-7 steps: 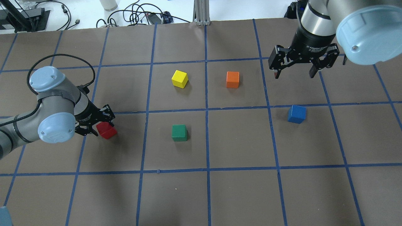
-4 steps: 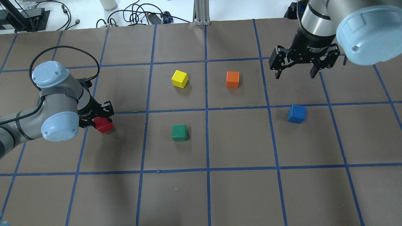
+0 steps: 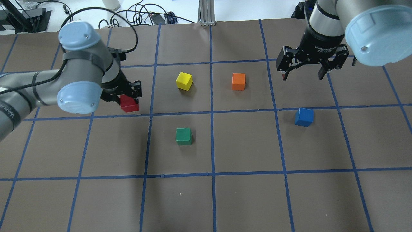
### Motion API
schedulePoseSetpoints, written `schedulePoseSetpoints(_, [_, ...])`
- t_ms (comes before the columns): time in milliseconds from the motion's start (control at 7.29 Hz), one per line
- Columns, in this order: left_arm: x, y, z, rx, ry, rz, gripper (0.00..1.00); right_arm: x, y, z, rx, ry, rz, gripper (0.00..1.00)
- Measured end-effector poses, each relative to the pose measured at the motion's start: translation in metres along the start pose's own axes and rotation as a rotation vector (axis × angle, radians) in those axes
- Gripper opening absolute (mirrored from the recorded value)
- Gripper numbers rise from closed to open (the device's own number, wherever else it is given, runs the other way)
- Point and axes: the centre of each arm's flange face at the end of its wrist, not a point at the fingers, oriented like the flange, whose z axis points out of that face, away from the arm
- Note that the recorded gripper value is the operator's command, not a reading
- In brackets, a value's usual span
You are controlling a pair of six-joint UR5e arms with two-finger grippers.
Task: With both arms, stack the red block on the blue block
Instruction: 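Carry the red cube with the left gripper toward the table centre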
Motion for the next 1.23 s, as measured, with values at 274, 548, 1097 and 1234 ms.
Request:
schedulePoseSetpoints(274, [0.095,0.015,0.011,-0.039,0.057,-0.012,0.04,0.014,-0.001,-0.004,0.004,0.009,0.015,1.00])
schedulePoseSetpoints(548, [0.159,0.028,0.038,-0.085,0.059,-0.021,0.04,0.026,-0.002,-0.006,0.005,0.010,0.031,1.00])
schedulePoseSetpoints(1097, [0.208,0.053,0.104,-0.166,-0.005,0.032,0.70,0.030,-0.001,-0.008,0.008,0.009,0.037,1.00])
schedulePoseSetpoints(1234, [0.212,0.055,0.117,-0.178,-0.014,0.036,0.97,0.030,-0.001,-0.008,0.007,0.009,0.037,1.00])
